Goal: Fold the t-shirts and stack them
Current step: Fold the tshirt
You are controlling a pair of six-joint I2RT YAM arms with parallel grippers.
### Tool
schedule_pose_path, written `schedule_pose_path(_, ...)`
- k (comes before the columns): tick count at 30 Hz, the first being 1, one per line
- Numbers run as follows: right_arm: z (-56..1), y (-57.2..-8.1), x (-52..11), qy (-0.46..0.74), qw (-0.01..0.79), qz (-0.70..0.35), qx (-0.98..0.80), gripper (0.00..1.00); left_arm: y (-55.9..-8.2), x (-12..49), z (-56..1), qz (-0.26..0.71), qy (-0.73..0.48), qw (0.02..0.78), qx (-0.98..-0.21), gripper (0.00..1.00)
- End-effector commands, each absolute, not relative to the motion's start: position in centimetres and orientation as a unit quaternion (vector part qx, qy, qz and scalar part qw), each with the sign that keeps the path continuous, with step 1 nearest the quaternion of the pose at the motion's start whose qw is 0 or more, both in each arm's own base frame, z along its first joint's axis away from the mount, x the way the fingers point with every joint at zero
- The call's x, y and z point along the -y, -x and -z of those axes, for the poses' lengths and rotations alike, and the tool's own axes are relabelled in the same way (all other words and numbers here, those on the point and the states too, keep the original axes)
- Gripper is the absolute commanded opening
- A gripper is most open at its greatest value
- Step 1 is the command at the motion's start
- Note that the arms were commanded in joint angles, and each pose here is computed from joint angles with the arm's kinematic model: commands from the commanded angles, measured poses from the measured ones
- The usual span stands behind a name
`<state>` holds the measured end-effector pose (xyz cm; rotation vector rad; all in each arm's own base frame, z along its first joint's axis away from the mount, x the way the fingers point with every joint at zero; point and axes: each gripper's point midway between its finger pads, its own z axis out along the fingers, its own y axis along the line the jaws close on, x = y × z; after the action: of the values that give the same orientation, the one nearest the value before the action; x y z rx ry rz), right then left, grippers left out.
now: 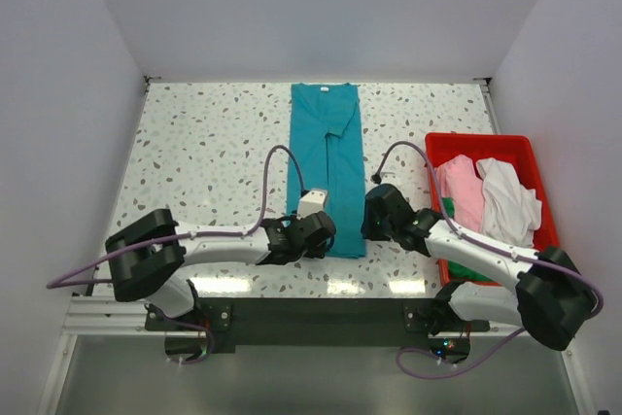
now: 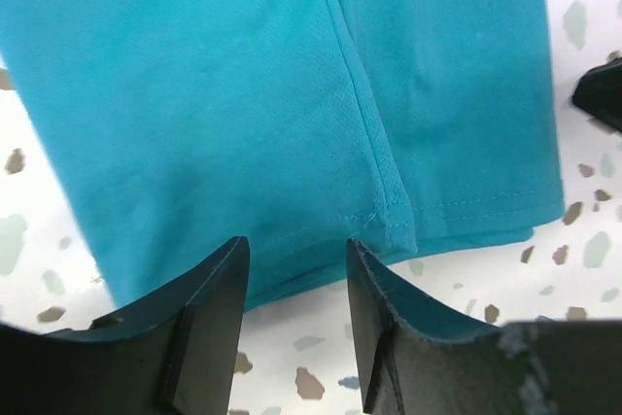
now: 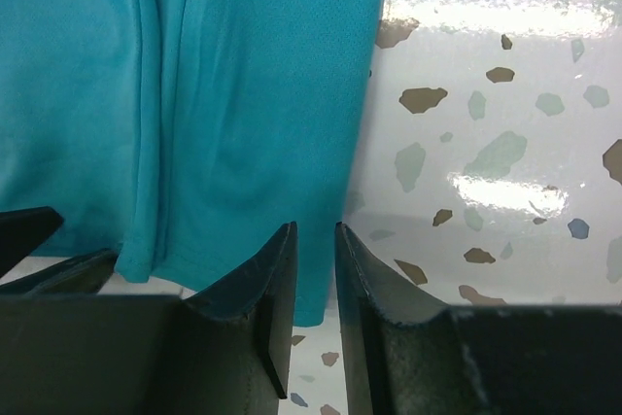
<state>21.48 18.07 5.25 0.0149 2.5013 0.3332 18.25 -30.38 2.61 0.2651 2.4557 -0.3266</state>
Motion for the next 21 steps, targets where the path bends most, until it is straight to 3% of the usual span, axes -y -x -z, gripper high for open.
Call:
schedule_pose_path(1, -5.1, -21.9, -18.5, -0.021, 0.318, -0.136, -0.938, 0.27, -19.1, 28.8, -5.8, 0.129, -0.046, 0.36, -0.923, 0.5)
schedule_pose_path(5, -4.5, -21.2, -19.0, -0.024, 0.31, -0.148, -0.939, 0.37, -18.6, 26.3, -6.5, 0.143, 0.011, 0.363, -0.921, 0.6)
schedule_pose_path(10, -3.8, -20.2, -19.9, -0.014, 0.301, -0.152, -0.941, 0.45, -18.4, 22.9, -5.3, 0.174, 0.062, 0.342, -0.922, 0.61)
schedule_pose_path(15, -3.4, -19.6, -20.5, -0.013, 0.297, -0.15, -0.943, 0.45, -18.7, 23.0, -4.6, 0.24, 0.062, 0.332, -0.91, 0.59)
schedule_pose_path(21, -2.6, -18.8, -20.3, -0.009, 0.289, -0.141, -0.947, 0.45, -18.9, 23.4, -4.0, 0.252, 0.062, 0.33, -0.908, 0.61)
